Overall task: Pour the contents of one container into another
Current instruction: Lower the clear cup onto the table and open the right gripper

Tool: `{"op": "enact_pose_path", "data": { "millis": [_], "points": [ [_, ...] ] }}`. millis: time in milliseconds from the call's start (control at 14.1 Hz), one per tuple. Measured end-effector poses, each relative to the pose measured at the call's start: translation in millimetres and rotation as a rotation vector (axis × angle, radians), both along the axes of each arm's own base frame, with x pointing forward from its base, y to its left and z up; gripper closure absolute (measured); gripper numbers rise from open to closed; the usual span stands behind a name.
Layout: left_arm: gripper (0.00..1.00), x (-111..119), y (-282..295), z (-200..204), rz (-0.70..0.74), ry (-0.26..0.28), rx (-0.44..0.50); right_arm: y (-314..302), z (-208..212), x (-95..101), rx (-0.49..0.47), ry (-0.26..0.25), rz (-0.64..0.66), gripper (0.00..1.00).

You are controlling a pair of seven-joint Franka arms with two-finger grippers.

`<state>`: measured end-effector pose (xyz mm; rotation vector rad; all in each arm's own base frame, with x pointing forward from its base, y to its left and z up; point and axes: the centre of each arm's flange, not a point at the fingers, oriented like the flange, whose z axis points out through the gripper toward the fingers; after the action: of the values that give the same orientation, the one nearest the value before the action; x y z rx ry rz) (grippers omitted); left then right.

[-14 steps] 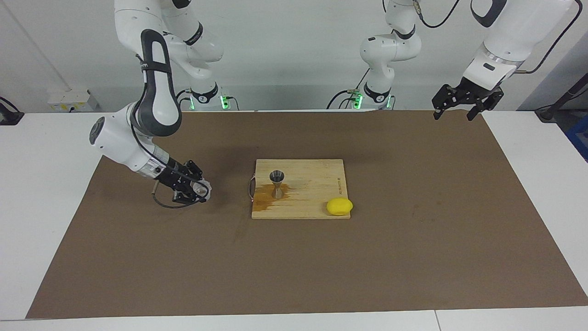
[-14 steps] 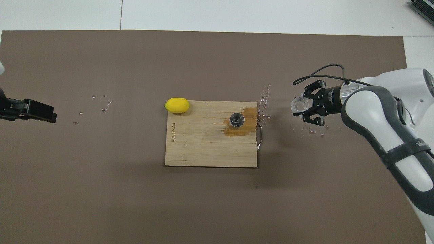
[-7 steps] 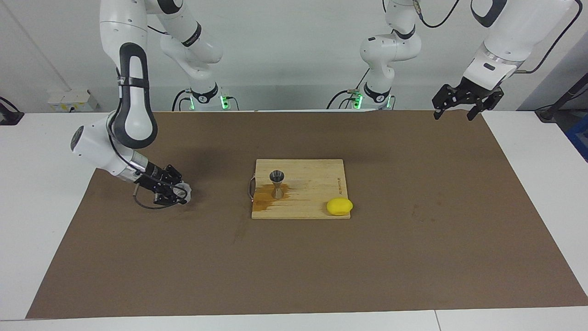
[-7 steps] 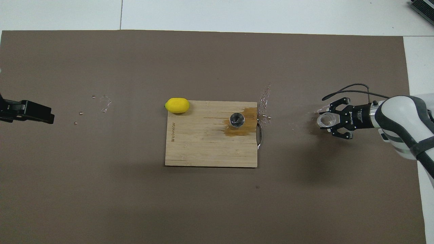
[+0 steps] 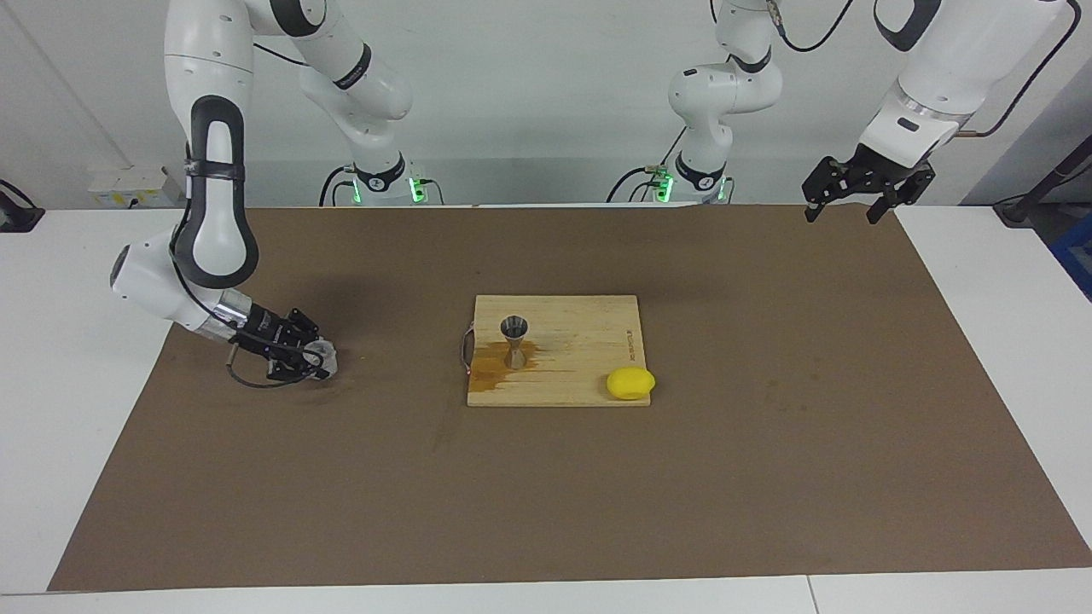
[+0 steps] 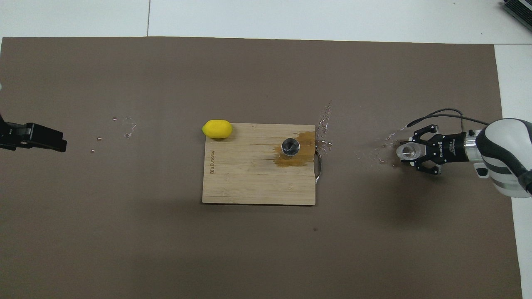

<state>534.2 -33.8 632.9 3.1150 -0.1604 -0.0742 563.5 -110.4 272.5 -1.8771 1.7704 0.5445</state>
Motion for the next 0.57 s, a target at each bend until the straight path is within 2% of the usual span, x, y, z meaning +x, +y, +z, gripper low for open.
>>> {"op": "enact_pose_path", "data": {
  "millis": [71, 142, 356, 569],
  "points": [
    [0.0, 0.0, 0.0, 0.0, 0.0, 0.0, 0.0, 0.2, 4.3, 1.1, -0.003, -0.008, 0.001, 0.08],
    [0.0, 0.0, 0.0, 0.1, 0.0, 0.0, 0.0, -0.4, 10.5, 2.4, -0.007, -0.019, 0.0, 0.0],
    [0.0, 0.0, 0.0, 0.0, 0.0, 0.0, 0.0, -1.1, 45.3, 5.4, -0.057, -0.082, 0.045, 0.0],
    [0.0, -0.1, 0.0, 0.1, 0.0, 0.0, 0.0, 29.3, 78.2, 6.3, -0.227, -0.12, 0.273, 0.0]
  ]
}}
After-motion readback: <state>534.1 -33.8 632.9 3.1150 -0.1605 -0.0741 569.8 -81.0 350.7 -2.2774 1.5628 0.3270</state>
